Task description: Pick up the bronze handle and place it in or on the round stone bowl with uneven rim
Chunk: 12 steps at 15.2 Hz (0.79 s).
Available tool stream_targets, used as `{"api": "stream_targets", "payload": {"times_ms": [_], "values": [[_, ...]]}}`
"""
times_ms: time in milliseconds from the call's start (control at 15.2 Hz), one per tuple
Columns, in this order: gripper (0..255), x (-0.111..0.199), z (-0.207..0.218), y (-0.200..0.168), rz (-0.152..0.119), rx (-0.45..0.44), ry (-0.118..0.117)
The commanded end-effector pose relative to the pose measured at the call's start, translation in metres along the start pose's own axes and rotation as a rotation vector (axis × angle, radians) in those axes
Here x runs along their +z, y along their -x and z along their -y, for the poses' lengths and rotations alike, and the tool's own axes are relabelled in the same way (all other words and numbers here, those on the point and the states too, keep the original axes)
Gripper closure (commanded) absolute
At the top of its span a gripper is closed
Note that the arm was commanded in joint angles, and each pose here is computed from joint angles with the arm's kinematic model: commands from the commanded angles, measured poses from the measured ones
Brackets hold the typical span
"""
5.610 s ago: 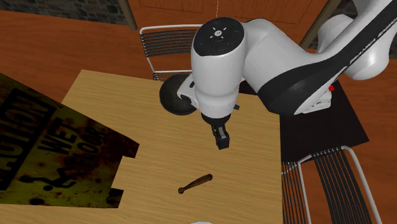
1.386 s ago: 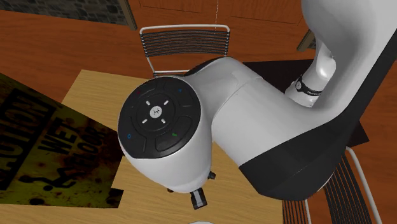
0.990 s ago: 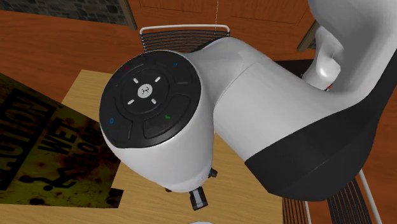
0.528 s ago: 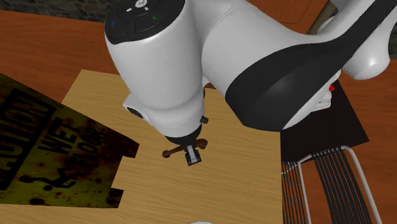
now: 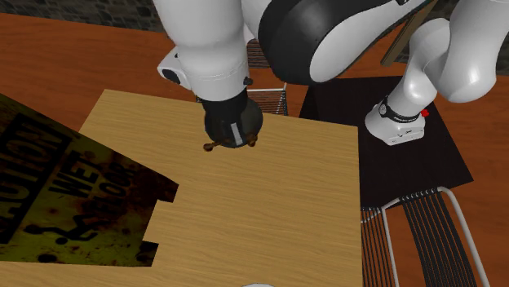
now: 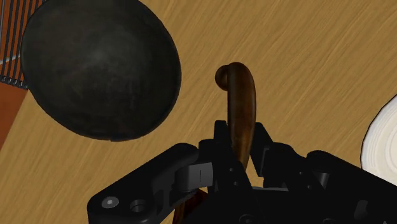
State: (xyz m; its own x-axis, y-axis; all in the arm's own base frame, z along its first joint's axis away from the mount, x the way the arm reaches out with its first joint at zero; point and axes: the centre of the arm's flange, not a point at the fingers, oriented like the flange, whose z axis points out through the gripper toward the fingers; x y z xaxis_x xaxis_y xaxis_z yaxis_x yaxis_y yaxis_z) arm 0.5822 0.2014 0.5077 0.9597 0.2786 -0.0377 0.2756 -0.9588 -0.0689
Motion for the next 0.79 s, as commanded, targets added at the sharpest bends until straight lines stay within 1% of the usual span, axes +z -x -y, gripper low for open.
{"api": "stream_targets", "payload": {"times_ms": [0, 396, 462, 726], "values": [[255, -0.002, -0.029, 0.005, 0.000, -0.002, 0.000], [255, -0.012, -0.106, 0.019, 0.000, -0.002, 0.000], [255, -0.015, -0.127, 0.023, 0.000, -0.002, 0.000], [255, 0.006, -0.129, 0.023, 0.000, -0.002, 0.000]]}}
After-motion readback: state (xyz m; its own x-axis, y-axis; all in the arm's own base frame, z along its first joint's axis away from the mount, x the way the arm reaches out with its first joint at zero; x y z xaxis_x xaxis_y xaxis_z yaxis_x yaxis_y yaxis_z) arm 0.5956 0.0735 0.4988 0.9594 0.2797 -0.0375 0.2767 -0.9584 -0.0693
